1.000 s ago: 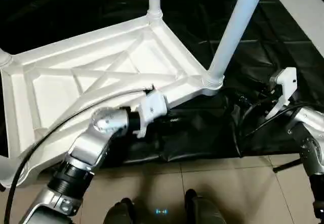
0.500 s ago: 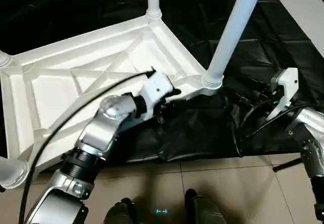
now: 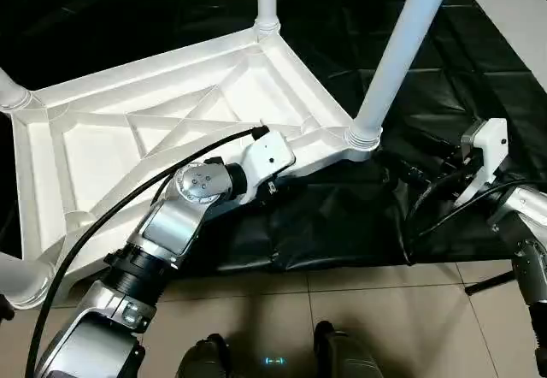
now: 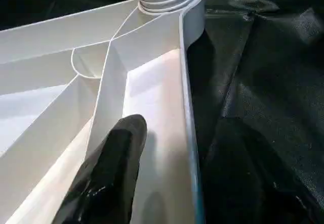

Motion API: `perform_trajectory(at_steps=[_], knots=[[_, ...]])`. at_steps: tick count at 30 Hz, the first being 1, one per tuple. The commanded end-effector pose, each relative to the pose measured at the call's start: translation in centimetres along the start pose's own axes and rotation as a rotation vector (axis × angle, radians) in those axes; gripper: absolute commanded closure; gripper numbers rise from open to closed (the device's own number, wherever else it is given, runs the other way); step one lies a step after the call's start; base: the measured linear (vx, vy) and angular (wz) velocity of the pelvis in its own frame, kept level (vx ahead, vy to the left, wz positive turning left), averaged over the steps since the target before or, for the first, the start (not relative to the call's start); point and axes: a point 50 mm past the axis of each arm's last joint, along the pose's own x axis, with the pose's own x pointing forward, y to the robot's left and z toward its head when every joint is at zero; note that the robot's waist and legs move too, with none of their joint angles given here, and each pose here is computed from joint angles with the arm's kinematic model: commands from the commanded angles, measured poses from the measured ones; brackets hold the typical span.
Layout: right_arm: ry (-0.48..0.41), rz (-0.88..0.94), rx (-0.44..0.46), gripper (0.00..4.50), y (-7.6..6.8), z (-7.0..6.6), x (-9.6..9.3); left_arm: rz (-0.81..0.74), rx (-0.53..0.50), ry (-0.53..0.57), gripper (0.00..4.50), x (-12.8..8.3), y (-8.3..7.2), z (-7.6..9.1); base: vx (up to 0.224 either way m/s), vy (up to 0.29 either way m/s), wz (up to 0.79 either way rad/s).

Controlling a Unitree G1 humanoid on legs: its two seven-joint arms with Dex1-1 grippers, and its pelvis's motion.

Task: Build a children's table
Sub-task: Rotate leg to tighten

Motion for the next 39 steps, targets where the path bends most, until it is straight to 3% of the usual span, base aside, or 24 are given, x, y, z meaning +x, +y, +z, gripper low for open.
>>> perform_trajectory(at_steps=[1,4,6,10,11,15,17,22,23,31,38,39], knots=[[0.008,-0.003,-0.024,1.38,-0.3,0.4,-0.4,-0.032,-0.017,0.063,2.12,0.1,-0.4,-1.2,0.0,0.0,0.0],[0.01,-0.004,-0.027,1.38,-0.4,0.5,-0.5,-0.061,-0.022,0.087,2.12,0.2,-0.6,-1.4,0.0,0.0,0.0],[0.011,-0.005,-0.032,1.38,-0.5,0.6,-0.5,-0.084,-0.028,0.11,2.41,0.3,-0.7,-1.5,0.0,0.0,0.0],[0.011,-0.007,-0.039,1.38,-0.6,0.8,-0.5,-0.104,-0.038,0.127,2.55,0.4,-0.6,-1.3,0.0,0.0,0.0],[0.012,-0.009,-0.043,1.38,-0.7,0.8,-0.6,-0.118,-0.043,0.132,2.81,0.5,-0.6,-1.2,0.0,0.0,0.0],[0.011,-0.01,-0.049,1.38,-0.8,1.0,-0.6,-0.137,-0.039,0.142,2.97,0.4,-0.6,-1.2,0.0,0.0,0.0],[0.01,-0.011,-0.051,1.38,-0.8,1.0,-0.6,-0.144,-0.036,0.148,3.35,0.3,-0.7,-1.2,0.0,0.0,0.0],[-0.004,-0.019,-0.057,1.38,-1.3,1.6,-0.6,-0.183,-0.026,0.181,3.45,-0.1,-0.9,-1.7,0.0,0.0,0.0],[-0.005,-0.023,-0.059,1.38,-1.4,1.7,-0.7,-0.192,-0.022,0.19,3.76,-0.2,-1.0,-1.8,0.0,0.0,0.0],[-0.024,-0.055,-0.057,1.38,-2.1,2.0,-1.0,-0.194,-0.026,0.185,4.33,-0.5,-1.1,-2.0,0.0,0.0,0.0],[-0.069,0.041,0.017,1.38,-1.0,1.6,-0.5,-0.232,-0.011,0.139,4.5,-1.4,-1.7,-2.3,0.0,0.0,0.0],[-0.076,0.042,0.018,1.22,-1.0,1.6,-0.4,-0.24,-0.006,0.134,4.5,-1.5,-1.8,-2.3,0.0,0.0,0.0]])
